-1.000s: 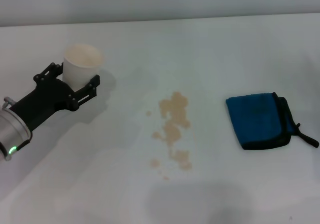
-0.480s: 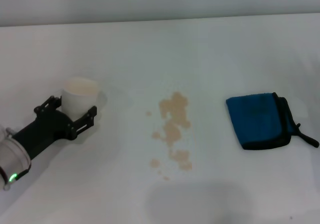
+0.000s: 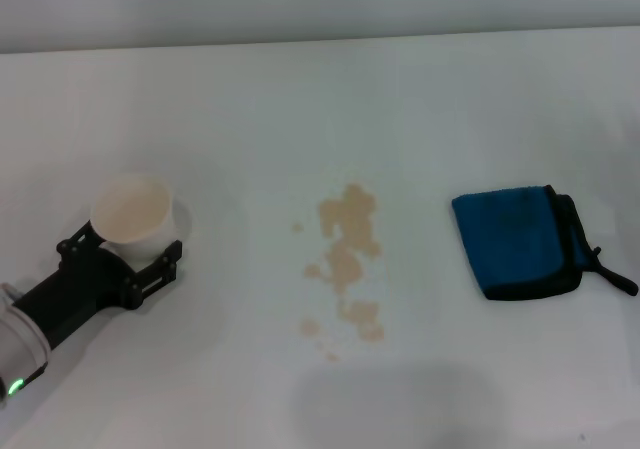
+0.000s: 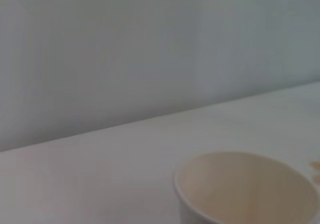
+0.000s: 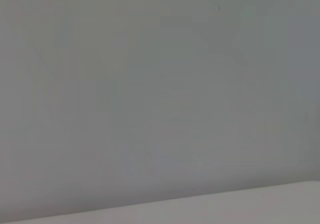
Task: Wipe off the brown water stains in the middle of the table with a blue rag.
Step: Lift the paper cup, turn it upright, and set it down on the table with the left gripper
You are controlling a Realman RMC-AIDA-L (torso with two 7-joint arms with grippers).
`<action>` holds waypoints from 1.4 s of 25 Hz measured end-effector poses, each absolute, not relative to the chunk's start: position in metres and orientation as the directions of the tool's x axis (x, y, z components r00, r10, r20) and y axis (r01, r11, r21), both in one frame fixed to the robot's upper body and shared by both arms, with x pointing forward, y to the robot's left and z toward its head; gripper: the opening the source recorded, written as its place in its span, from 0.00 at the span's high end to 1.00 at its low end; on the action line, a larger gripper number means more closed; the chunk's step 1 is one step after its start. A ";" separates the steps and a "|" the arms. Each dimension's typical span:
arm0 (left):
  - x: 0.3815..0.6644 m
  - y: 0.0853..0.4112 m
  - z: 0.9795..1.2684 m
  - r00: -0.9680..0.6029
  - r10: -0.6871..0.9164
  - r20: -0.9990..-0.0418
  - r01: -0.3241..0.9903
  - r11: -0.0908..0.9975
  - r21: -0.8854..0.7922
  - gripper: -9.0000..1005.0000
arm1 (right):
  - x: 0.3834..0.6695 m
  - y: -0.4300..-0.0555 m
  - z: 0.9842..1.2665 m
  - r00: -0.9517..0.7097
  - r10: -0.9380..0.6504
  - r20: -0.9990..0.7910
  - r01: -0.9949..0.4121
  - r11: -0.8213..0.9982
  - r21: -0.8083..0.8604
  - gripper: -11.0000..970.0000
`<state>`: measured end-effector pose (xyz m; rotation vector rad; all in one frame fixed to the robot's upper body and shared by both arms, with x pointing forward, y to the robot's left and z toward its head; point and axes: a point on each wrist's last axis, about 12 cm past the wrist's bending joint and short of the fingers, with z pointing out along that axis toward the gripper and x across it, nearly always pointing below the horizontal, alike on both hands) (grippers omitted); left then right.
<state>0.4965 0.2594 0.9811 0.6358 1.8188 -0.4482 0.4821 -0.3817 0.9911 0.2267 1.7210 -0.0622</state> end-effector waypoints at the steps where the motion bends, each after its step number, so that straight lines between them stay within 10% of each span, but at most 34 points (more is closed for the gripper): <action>1: 0.495 0.260 0.980 -0.242 0.220 -0.945 0.623 0.782 0.022 0.18 | 0.482 -0.382 0.991 -0.145 0.115 -0.983 0.186 0.979 0.087 0.59; 35: 0.488 0.263 0.986 -0.114 0.272 -0.956 0.653 0.745 0.134 0.13 | 0.478 -0.386 0.991 -0.141 0.107 -0.984 0.192 0.978 0.078 0.59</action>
